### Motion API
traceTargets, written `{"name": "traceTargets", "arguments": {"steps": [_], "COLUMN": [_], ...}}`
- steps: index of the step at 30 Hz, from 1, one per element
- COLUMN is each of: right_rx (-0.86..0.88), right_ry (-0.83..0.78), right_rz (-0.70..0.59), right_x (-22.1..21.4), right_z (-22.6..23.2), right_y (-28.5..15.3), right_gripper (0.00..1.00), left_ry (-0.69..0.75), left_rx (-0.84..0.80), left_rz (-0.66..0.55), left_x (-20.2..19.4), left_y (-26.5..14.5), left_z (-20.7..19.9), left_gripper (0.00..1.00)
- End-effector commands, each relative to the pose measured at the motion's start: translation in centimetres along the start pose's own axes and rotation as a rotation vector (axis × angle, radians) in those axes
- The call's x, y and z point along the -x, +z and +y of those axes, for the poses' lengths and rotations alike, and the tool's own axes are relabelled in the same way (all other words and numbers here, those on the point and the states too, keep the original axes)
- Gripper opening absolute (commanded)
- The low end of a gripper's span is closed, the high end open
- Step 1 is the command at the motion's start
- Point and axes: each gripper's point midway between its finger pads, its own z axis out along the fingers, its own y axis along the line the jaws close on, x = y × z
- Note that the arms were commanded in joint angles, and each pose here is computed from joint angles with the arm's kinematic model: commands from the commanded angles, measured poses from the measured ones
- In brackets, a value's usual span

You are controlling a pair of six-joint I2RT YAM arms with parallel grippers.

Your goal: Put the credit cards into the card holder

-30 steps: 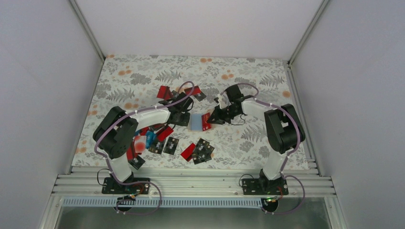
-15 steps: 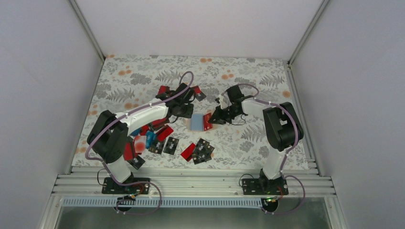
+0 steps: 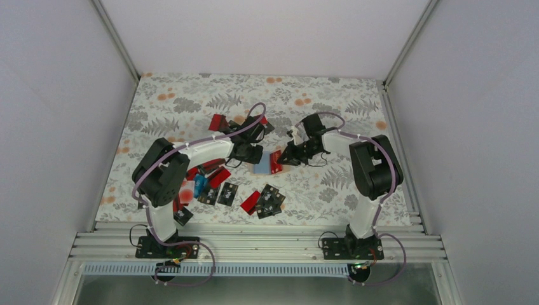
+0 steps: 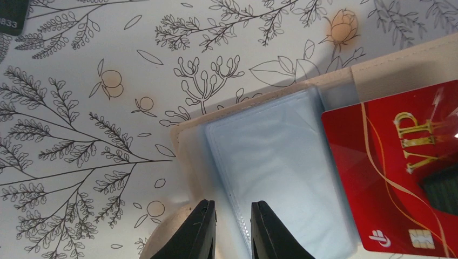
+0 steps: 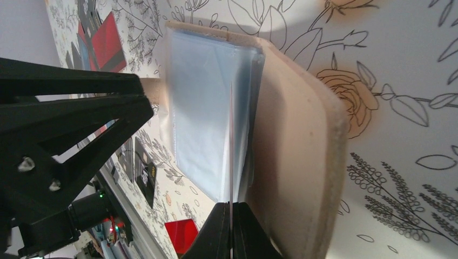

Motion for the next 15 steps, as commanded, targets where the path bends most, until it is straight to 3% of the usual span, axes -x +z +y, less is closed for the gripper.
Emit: {"name": "traceTargets", "arguments": {"steps": [1,15], "right_rx": [0.047,0.092], "right_ry": [-0.010,0.047], "right_rz": [0.015,0.064], "right_x": [0.1,-0.4], "right_z": [0.3,-0.1], "right_y": [0.3,1.4], "right_gripper": [0.04,0.04], "left_ry": [0.011,0.016], "left_rx": [-0.002,0.056], "left_rz": [0.002,0.048], "left_x": [0.1,-2.1], "left_y": [0.8,2.7], "left_z": [-0.1,1.5], "left_gripper": [0.18,0.05]}}
